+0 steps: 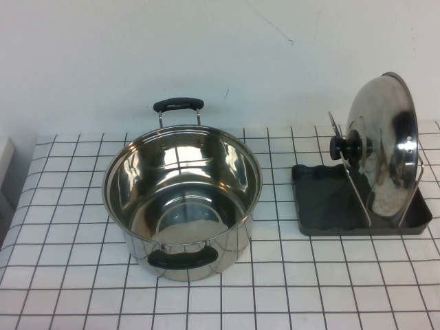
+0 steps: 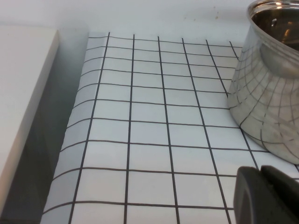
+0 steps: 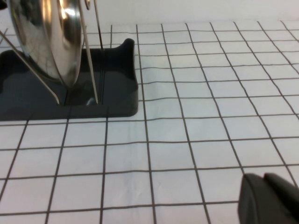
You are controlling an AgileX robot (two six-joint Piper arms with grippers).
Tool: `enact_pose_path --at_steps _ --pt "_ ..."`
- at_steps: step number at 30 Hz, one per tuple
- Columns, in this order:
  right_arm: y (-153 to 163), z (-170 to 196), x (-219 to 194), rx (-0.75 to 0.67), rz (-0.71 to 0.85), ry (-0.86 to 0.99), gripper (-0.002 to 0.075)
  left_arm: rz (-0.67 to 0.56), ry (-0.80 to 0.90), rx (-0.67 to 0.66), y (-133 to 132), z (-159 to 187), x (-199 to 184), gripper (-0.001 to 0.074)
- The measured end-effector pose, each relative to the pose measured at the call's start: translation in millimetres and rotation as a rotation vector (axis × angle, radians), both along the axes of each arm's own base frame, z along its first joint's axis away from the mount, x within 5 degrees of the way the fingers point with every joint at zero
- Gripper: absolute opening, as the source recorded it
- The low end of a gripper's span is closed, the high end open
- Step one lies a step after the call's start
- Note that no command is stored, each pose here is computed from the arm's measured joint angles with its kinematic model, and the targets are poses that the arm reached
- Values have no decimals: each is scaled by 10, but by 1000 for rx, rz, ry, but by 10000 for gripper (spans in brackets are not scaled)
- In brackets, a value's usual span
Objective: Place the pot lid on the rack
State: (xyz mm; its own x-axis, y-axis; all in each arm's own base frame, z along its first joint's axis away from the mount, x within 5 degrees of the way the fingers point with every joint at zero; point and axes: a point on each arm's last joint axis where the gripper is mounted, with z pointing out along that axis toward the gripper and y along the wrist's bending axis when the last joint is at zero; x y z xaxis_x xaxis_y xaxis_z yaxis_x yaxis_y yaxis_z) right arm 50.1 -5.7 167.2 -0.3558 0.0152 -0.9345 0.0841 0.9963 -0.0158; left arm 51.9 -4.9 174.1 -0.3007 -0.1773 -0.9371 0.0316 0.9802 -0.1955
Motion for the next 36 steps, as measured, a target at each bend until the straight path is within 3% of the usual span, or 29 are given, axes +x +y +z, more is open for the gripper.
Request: enact_pose_path --at_steps 13,23,36 --pt "-2 0 0 -5 0 0 -1 -1 0 2 0 0 0 -2" --pt "-3 2 0 -151 54 12 -1 -1 0 2 0 0 0 -2" --pt "-3 5 2 -170 60 9 -1 -1 0 2 0 0 0 -2"
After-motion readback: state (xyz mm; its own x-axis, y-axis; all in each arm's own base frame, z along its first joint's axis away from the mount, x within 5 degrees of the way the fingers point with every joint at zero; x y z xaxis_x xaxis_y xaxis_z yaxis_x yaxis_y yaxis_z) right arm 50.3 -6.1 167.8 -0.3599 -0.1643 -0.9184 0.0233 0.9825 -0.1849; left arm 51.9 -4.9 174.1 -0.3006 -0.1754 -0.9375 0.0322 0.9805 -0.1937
